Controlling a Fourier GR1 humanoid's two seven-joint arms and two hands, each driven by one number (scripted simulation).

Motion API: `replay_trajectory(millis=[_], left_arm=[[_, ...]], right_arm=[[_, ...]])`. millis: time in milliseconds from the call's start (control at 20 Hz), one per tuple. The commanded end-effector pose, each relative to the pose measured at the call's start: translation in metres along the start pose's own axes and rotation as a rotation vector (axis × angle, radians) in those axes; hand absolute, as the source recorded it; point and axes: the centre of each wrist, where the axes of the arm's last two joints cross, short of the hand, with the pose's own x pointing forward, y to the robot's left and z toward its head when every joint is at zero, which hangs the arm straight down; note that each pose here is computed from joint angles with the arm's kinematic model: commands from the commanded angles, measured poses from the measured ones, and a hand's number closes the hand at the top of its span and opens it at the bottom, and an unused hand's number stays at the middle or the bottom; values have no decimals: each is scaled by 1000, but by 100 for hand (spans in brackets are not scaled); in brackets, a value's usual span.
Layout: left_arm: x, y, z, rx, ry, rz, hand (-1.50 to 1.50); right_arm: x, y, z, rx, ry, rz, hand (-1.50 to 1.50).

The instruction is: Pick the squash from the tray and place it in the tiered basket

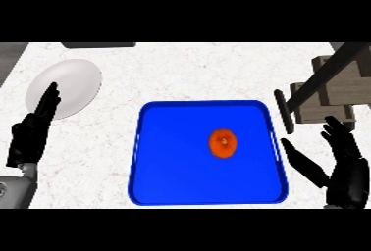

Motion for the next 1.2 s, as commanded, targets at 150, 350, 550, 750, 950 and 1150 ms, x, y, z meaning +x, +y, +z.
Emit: replay_trajectory(millis=[150,350,550,750,950,1150], left_arm=[[3,-20,7,-18,0,-13,0],[15,-19,-4,-23,-25,1,0],[18,-20,-1,-49,-18,-4,0],[15,-22,0,-44,-12,0,0],[19,-37,-4,-44,-14,-11,0],[17,-28,-1,-44,-23,-15,0]], right_arm=[[30,-18,38,144,92,282,-150],[55,-20,32,286,152,520,-150],[103,-7,30,328,205,618,-150],[138,15,15,311,273,630,-150],[131,47,16,362,358,661,-150],[131,69,0,423,434,686,-150]])
